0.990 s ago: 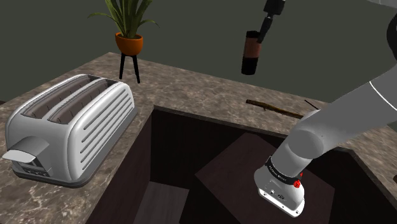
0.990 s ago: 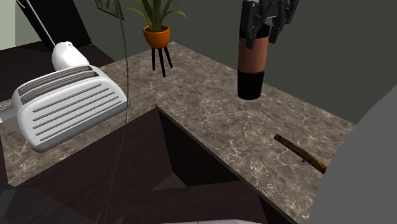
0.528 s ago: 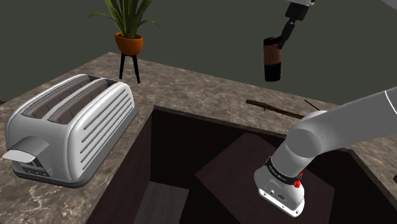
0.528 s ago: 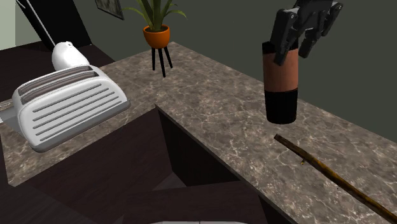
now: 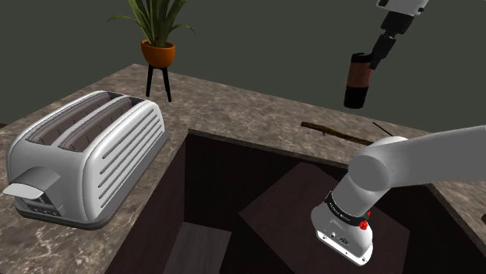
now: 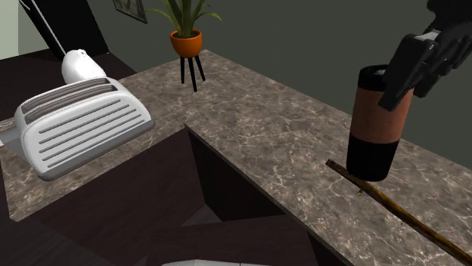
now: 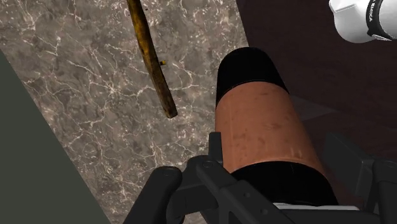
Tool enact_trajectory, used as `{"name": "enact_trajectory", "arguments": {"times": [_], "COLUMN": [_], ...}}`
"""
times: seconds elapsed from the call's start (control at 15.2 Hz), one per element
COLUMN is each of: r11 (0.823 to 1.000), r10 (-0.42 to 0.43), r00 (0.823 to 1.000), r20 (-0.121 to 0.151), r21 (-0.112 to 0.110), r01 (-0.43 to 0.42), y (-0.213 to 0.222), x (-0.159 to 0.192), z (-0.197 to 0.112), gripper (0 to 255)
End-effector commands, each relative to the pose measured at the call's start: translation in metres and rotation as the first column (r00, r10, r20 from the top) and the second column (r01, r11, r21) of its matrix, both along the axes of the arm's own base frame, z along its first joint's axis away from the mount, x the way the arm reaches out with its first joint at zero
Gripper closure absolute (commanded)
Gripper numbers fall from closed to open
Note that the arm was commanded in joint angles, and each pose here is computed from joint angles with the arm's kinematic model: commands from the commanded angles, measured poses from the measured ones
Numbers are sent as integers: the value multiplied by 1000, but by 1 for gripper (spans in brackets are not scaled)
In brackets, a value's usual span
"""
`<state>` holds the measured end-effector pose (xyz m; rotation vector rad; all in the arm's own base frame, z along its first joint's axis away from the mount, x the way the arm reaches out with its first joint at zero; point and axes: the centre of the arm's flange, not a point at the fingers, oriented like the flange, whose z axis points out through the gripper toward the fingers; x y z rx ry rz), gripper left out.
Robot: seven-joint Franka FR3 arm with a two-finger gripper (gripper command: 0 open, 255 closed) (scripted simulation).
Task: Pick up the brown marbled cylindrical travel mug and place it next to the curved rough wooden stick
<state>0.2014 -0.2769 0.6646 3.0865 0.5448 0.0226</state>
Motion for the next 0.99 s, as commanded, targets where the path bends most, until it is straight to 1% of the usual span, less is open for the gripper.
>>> {"name": "enact_trajectory", "arguments": {"times": [0.0,0.2,0.26,0.92], "r11": [1000,1000,1000,1000], "r10": [1,1,1,1], "r00": [1000,1000,1000,1000], "r20": [0,0,0,0], "r21": [-1,-1,-1,-1], "r01": [-1,-1,-1,-1], "y": [-9,-24,-34,-34], "x": [-25,-61,-84,-84], "z": [1,1,2,-51], "gripper": [255,255,255,255]}}
